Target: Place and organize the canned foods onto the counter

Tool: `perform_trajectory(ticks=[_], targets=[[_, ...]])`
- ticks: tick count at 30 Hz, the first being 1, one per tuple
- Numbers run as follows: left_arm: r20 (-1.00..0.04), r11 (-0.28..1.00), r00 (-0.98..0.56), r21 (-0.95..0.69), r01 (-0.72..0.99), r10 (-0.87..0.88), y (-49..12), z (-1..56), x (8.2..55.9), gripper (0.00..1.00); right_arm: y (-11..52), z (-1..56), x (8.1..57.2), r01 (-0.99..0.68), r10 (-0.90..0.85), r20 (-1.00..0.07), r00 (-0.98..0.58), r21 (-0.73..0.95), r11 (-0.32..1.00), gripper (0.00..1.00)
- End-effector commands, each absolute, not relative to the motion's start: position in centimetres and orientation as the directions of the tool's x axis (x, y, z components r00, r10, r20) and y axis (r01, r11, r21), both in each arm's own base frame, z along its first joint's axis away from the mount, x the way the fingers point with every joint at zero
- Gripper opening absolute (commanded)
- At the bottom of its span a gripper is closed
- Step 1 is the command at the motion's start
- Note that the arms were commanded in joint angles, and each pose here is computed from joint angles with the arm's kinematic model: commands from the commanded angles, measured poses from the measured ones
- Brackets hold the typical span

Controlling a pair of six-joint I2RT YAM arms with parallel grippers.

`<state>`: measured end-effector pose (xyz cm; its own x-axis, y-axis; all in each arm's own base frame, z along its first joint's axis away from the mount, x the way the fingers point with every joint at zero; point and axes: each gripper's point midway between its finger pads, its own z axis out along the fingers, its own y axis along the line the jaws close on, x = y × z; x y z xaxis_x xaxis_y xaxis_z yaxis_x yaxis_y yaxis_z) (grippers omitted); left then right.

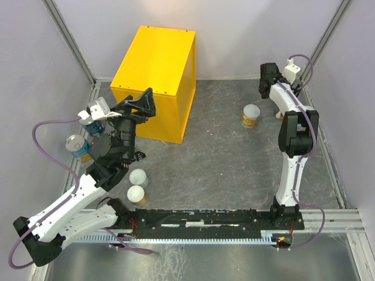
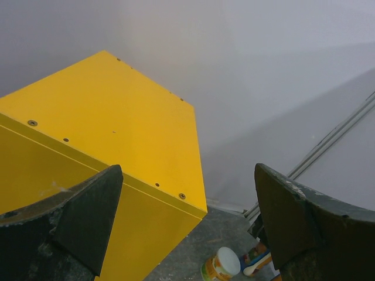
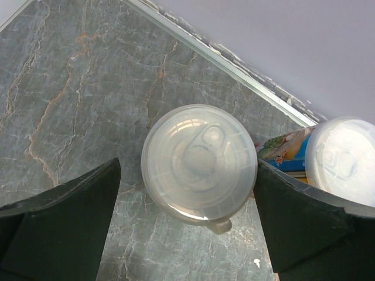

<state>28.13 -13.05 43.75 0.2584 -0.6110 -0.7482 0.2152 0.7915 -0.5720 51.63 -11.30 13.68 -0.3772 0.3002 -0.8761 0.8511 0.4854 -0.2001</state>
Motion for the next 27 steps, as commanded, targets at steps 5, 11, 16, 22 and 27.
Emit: perform_trajectory(ticks=[5, 11, 16, 22, 27], targets=[[-0.777, 0.831, 0.297, -0.531, 0.166, -0.555, -11.7, 43.8, 27.9, 0.99, -11.8, 14.6, 52.3, 0.877, 0.288, -0.896, -0.338, -0.189, 0.442, 0.95], [-0.782, 0.838, 0.307, -0.528, 0.135, -0.542, -11.0, 43.6, 27.9, 0.99, -11.3, 14.4, 52.9, 0.851, 0.289, -0.895, -0.340, -0.161, 0.500, 0.72], [-0.786, 0.835, 0.317, -0.549, 0.040, -0.531, -9.5, 42.9, 28.0, 0.99, -10.2, 13.6, 53.2, 0.798, 0.294, -0.879, -0.375, -0.146, 0.584, 0.42], [-0.842, 0.833, 0.301, -0.515, -0.200, -0.448, -6.8, 41.2, 28.8, 0.99, -8.9, 12.9, 52.2, 0.752, 0.310, -0.858, -0.410, -0.126, 0.647, 0.20], [-0.860, 0.815, 0.296, -0.497, -0.298, -0.416, -4.8, 41.4, 29.9, 0.99, -7.9, 12.9, 51.1, 0.725, 0.300, -0.848, -0.436, -0.134, 0.675, 0.12]])
